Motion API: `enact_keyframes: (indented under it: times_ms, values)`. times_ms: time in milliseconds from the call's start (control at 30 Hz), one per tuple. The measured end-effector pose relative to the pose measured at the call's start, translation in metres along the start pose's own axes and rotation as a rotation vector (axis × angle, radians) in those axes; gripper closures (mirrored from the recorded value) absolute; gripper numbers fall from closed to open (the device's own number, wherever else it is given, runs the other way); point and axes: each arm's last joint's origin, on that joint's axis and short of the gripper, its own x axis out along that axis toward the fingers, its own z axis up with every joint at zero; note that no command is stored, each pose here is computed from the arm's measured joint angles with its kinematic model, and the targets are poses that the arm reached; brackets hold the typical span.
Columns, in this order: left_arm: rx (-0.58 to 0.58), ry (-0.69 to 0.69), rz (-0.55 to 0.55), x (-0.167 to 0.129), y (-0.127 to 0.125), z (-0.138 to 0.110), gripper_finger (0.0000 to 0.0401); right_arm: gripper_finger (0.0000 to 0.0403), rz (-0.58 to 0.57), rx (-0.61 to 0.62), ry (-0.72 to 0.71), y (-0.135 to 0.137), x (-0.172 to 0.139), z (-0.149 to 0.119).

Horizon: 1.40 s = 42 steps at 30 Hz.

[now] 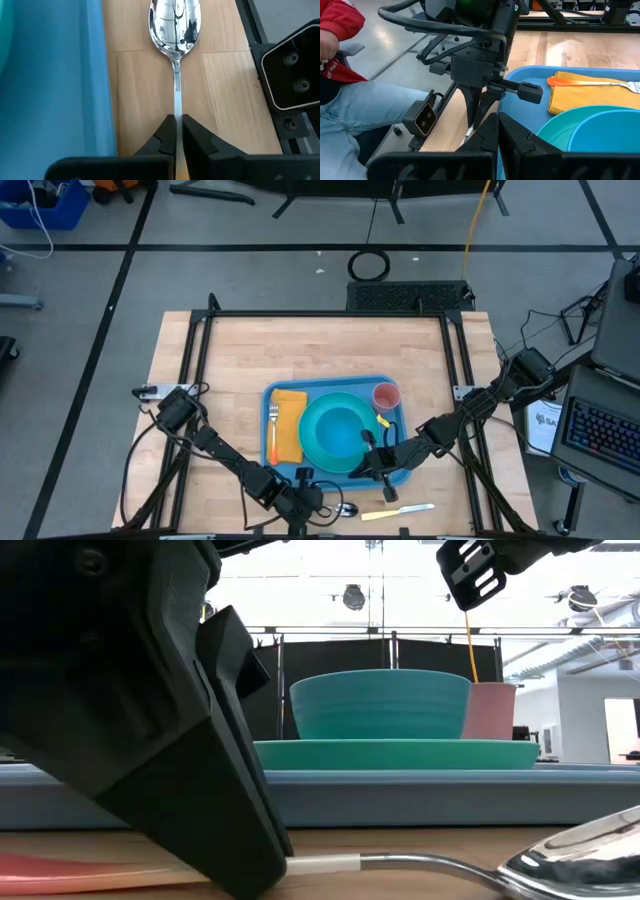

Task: Set up tray
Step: Put the orange spoon to the right of the orange fork on the yellow napkin

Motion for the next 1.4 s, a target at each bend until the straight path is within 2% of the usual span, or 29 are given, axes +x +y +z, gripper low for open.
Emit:
enact_keyframes:
  times_ms: [567,867,1033,1133,1400]
  values:
    - [0.011,-0.055,0.043,-0.002,-0.009,-0.003,0.0393,0.0403,-0.003,-0.001,0.001,0.0,0.0,0.0]
    - [0.004,-0.117,0.096,-0.024,-0.019,0.002,0.0399,0.0403,-0.003,-0.001,0.001,0.0,0.0,0.0]
    - [-0.031,-0.099,0.038,-0.027,-0.017,0.007,0.04,0.0403,-0.003,-0.001,0.001,0.0,0.0,0.0]
    - [-0.083,-0.093,0.026,-0.025,-0.01,0.012,0.0382,0.0403,-0.002,0.003,0.001,0.0,0.0,0.0]
    - [0.047,-0.092,-0.076,-0.024,-0.011,0.017,0.0291,0.0403,-0.002,0.001,0.001,0.0,0.0,0.0]
